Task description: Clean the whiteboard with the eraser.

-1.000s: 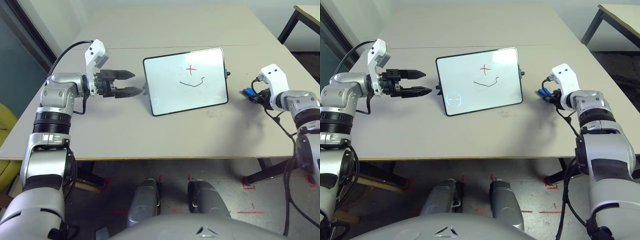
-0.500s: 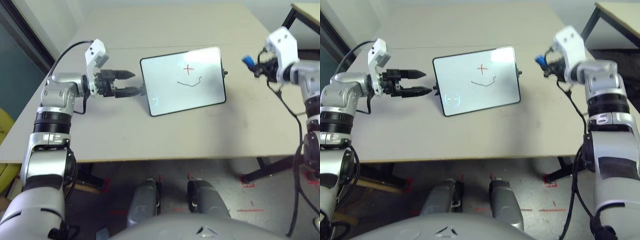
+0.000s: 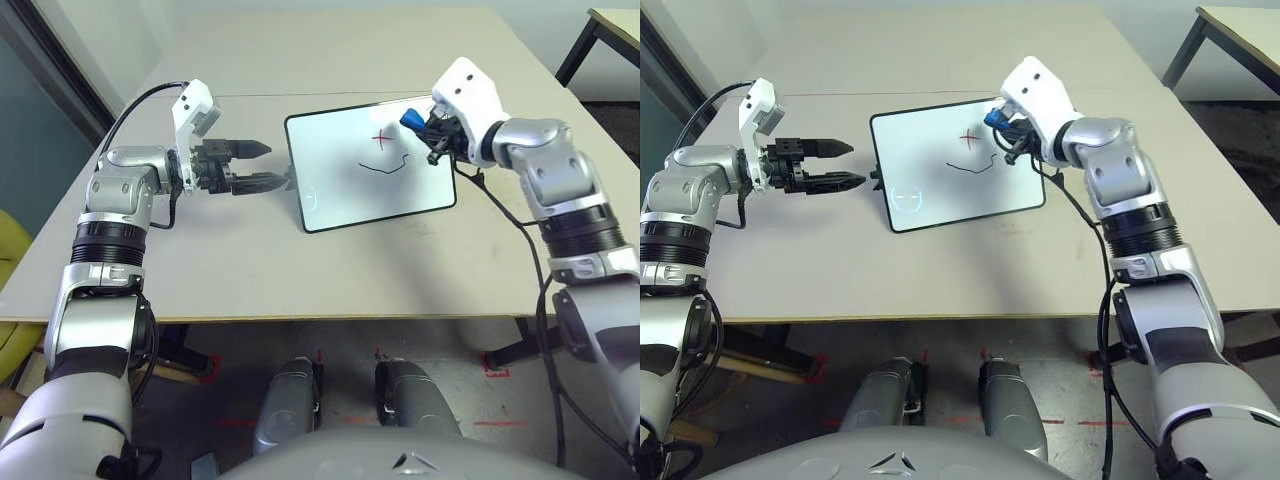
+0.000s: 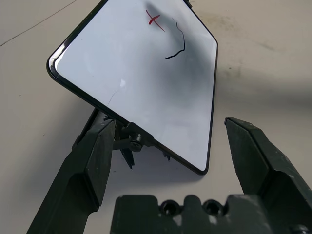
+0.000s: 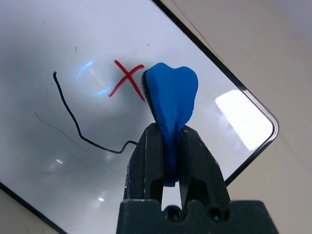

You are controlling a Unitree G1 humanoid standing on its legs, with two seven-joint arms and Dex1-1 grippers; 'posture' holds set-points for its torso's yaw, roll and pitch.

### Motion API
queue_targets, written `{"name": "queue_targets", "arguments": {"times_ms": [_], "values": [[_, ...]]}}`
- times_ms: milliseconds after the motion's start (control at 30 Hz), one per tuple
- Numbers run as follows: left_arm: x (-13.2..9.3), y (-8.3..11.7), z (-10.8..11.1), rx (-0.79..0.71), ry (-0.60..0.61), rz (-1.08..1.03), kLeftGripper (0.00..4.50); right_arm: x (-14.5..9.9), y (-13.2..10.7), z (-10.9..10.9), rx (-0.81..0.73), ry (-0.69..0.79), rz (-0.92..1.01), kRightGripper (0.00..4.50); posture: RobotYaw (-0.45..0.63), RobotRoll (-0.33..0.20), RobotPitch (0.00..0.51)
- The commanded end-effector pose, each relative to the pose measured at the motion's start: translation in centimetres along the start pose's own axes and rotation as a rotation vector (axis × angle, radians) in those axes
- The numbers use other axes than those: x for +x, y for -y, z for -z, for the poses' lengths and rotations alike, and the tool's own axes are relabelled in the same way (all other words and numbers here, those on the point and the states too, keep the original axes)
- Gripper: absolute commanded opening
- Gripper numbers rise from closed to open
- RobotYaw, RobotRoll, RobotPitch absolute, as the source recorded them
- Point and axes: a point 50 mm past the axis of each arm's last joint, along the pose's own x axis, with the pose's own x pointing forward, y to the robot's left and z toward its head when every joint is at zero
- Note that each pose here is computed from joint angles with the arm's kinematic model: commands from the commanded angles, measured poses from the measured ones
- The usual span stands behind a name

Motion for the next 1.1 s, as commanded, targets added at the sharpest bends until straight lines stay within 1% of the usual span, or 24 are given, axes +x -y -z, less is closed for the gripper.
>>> {"name": "queue_targets", "arguments": {"times_ms": [33,100,200,467,600,833,1100], "values": [[0.1,0.0,-0.4,0.015,0.003,0.004,4.5,0.5,-0.8,0.0,-0.114,-0.007,0.006,0.23,0.15,0.0,0.089],[0.1,0.0,-0.4,0.016,0.004,0.005,4.5,0.8,-1.2,0.2,-0.177,-0.021,0.012,0.23,0.16,0.0,0.087],[0.1,0.0,-0.4,0.018,0.005,0.006,4.5,1.2,-1.7,0.4,-0.229,-0.026,0.02,0.23,0.16,0.0,0.085],[0.3,0.1,-0.4,0.018,0.008,0.011,4.5,2.2,-2.0,1.5,-0.297,-0.075,0.02,0.23,0.16,0.0,0.084],[0.3,0.1,-0.4,0.018,0.009,0.011,4.5,2.5,-2.2,1.7,-0.328,-0.087,0.01,0.22,0.16,0.0,0.081],[0.3,-0.1,-0.7,0.025,0.018,0.001,4.5,3.4,-3.1,0.6,-0.353,-0.054,-0.021,0.22,0.16,0.0,0.081],[0.3,-0.1,-0.8,0.027,0.02,-0.004,4.5,4.3,-4.4,-1.4,-0.367,0.015,-0.05,0.21,0.17,0.0,0.076]]}}
